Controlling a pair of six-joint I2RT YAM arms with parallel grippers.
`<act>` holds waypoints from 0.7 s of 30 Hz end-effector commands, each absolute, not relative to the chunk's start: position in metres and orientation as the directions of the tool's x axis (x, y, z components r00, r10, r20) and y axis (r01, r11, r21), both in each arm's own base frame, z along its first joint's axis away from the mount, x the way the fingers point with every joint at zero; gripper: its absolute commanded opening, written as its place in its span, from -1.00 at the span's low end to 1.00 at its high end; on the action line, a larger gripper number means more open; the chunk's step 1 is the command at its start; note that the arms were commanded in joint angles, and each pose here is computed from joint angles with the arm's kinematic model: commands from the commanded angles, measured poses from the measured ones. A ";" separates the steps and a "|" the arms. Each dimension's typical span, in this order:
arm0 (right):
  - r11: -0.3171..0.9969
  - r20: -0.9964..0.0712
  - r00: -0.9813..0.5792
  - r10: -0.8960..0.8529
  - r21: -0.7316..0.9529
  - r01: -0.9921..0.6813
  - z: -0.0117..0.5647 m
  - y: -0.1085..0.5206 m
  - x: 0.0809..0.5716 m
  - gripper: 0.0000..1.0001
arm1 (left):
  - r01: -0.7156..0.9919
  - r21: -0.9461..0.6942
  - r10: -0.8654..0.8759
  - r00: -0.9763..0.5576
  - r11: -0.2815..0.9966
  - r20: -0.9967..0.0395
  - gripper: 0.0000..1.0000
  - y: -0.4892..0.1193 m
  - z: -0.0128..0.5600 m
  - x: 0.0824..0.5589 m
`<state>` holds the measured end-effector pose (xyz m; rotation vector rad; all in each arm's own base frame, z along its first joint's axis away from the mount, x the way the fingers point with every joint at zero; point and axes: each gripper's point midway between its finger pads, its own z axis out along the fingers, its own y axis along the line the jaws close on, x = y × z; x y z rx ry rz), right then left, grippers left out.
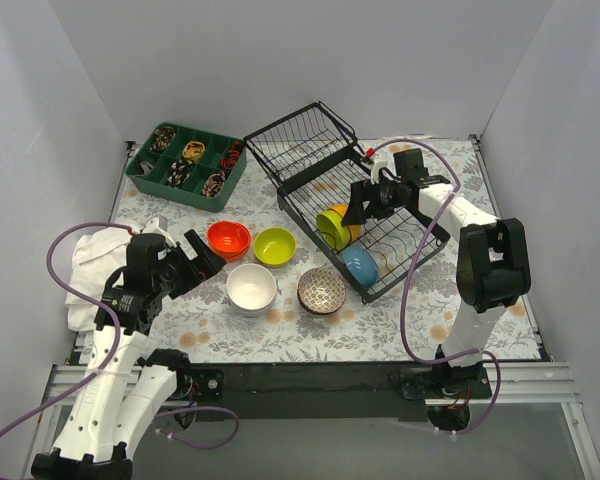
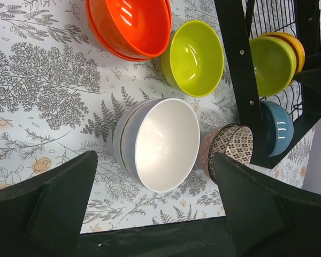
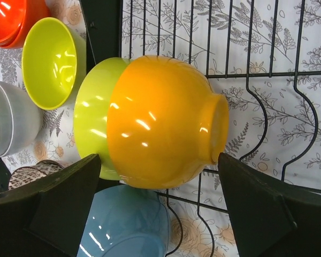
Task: Unload the bowls from the dish rack
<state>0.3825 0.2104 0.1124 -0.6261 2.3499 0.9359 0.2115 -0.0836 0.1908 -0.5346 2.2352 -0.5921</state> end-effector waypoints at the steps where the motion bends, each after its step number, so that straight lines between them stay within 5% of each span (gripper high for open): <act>1: 0.586 -0.680 -0.692 -0.243 0.465 -0.663 0.116 0.220 0.390 0.95 | -0.187 -0.566 -0.541 -0.628 0.803 -0.560 0.80 -0.083 0.195 0.207; 9: 0.530 -0.680 -0.681 -0.271 0.485 -0.695 0.105 0.225 0.385 0.79 | -0.150 -0.572 -0.523 -0.633 0.806 -0.571 0.81 -0.087 0.198 0.208; 18: 0.562 -0.688 -0.674 -0.270 0.456 -0.690 0.118 0.221 0.384 -0.02 | -0.137 -0.575 -0.517 -0.634 0.807 -0.575 0.81 -0.088 0.199 0.209; 21: 0.613 -0.703 -0.658 -0.271 0.401 -0.681 0.127 0.212 0.388 -0.11 | -0.135 -0.576 -0.517 -0.633 0.806 -0.575 0.81 -0.089 0.199 0.210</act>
